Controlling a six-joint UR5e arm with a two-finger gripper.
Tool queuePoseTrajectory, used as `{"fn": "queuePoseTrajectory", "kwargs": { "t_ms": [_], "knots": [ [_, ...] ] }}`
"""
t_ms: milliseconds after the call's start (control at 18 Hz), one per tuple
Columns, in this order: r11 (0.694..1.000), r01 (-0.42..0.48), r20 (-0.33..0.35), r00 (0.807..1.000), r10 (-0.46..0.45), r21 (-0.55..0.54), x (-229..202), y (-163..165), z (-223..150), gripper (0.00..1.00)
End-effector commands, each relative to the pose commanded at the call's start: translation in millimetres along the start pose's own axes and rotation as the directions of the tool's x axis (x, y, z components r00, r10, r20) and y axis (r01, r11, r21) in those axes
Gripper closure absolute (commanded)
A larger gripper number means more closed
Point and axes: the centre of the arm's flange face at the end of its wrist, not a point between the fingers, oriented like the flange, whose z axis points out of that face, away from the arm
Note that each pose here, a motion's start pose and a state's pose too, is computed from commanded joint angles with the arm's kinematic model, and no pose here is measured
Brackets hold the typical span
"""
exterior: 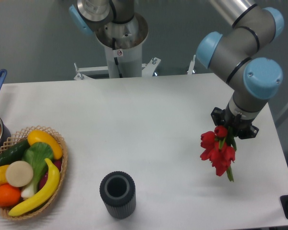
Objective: Place the flowers on the table
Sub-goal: 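Lower the red tulips held in the gripper toward the table surface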
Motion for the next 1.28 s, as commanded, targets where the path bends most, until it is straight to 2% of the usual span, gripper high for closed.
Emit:
{"fn": "queuePoseTrajectory", "kwargs": {
  "t_ms": [333, 500, 667, 889, 944, 1111, 1167, 1222, 1278],
  "knots": [
    [1.000, -0.003, -0.007, 1.000, 0.003, 0.003, 1.2, -3.6, 3.8, 0.98],
    [1.000, 0.004, -0.018, 1.000, -0.004, 0.006, 9.1, -2.6, 26.2, 0.97],
    [0.999, -0.010, 0.016, 1.000, 0.010, 0.032, 23.1, -10.2, 46.7, 0.96],
    [0.994, -0.020, -0.003, 1.000, 0.021, 0.106, 28.7, -24.3, 55.3, 0.84],
    [0.992, -0.020, -0.009, 1.000, 0.021, 0.123, 29.3, -26.0, 55.1, 0.77],
    [0.984, -0.014, -0.026, 0.999, 0.019, 0.176, 30.1, -30.6, 54.6, 0.46],
    [0.983, -0.012, -0.031, 0.999, 0.018, 0.181, 29.9, -30.3, 56.2, 0.27],
    [0.984, -0.011, -0.030, 0.999, 0.016, 0.180, 30.3, -31.1, 56.1, 0.00],
    [0.984, 0.007, -0.033, 0.999, -0.001, 0.180, 30.8, -30.9, 55.8, 0.00]
  ]
}}
